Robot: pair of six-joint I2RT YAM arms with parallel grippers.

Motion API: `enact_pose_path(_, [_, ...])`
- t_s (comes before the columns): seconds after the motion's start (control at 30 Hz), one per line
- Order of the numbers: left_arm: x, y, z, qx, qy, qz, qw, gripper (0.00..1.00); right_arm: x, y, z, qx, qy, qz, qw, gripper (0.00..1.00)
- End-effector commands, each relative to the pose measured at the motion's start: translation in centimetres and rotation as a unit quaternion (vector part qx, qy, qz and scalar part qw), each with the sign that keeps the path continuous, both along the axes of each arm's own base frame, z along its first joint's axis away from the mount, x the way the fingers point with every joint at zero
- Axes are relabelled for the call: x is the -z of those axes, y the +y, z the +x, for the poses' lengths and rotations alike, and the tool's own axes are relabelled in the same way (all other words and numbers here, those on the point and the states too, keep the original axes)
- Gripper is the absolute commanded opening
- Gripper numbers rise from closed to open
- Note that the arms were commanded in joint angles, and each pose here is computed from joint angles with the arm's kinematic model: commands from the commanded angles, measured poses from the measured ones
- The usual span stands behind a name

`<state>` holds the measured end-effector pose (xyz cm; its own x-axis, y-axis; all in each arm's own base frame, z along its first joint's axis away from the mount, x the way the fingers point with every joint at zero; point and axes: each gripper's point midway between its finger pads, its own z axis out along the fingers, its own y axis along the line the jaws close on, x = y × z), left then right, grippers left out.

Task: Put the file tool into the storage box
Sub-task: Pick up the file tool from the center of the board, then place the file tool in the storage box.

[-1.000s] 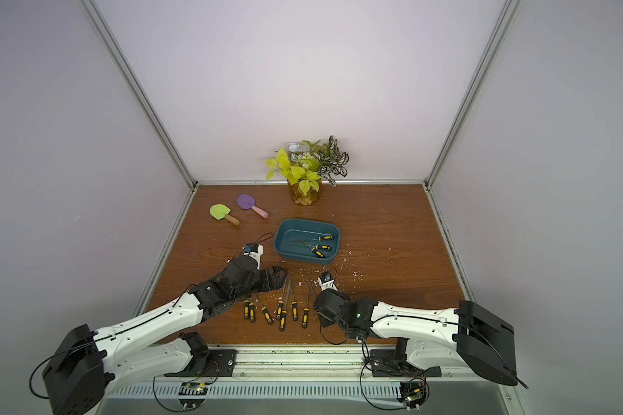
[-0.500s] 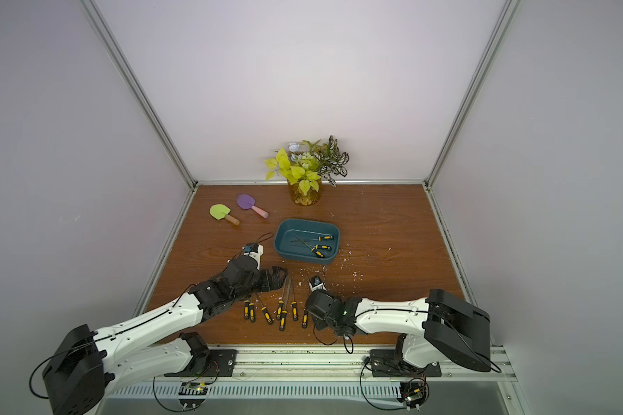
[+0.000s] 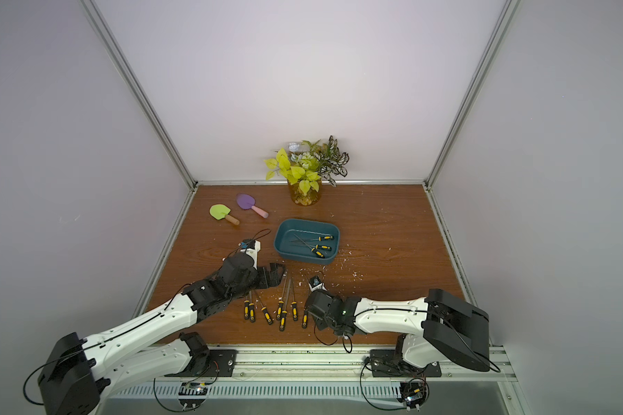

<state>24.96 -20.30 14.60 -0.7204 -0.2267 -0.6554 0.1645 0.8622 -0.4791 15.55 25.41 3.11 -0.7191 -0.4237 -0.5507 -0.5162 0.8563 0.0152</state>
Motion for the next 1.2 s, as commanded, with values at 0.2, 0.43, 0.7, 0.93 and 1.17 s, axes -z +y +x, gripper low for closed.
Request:
enact_pose_path(0.2, [-2.0,-0.1,0.1,0.004,-0.024,0.001,1.000,1.00,-4.4,-0.4,0.5,-0.056,-0.063,0.005,0.996,0.15])
enact_pose_path(0.43, [-6.5,0.4,0.5,0.005,-0.065,0.000,0.998,1.00,-10.1,0.6,1.0,-0.090,-0.130,0.077,0.984,0.14])
enact_pose_path(0.7, [-10.9,0.8,0.3,0.025,-0.094,-0.004,0.995,1.00,-15.5,1.3,3.4,-0.102,-0.170,0.119,0.973,0.10])
enact_pose_path(0.93, [-12.9,0.0,2.3,0.057,-0.083,0.003,0.995,1.00,-16.9,2.6,6.9,-0.140,-0.190,0.091,0.967,0.09])
enact_pose_path(1.17, [-13.7,-1.2,5.4,0.080,-0.079,0.012,0.994,1.00,-18.0,2.2,11.5,-0.164,-0.226,0.071,0.957,0.09])
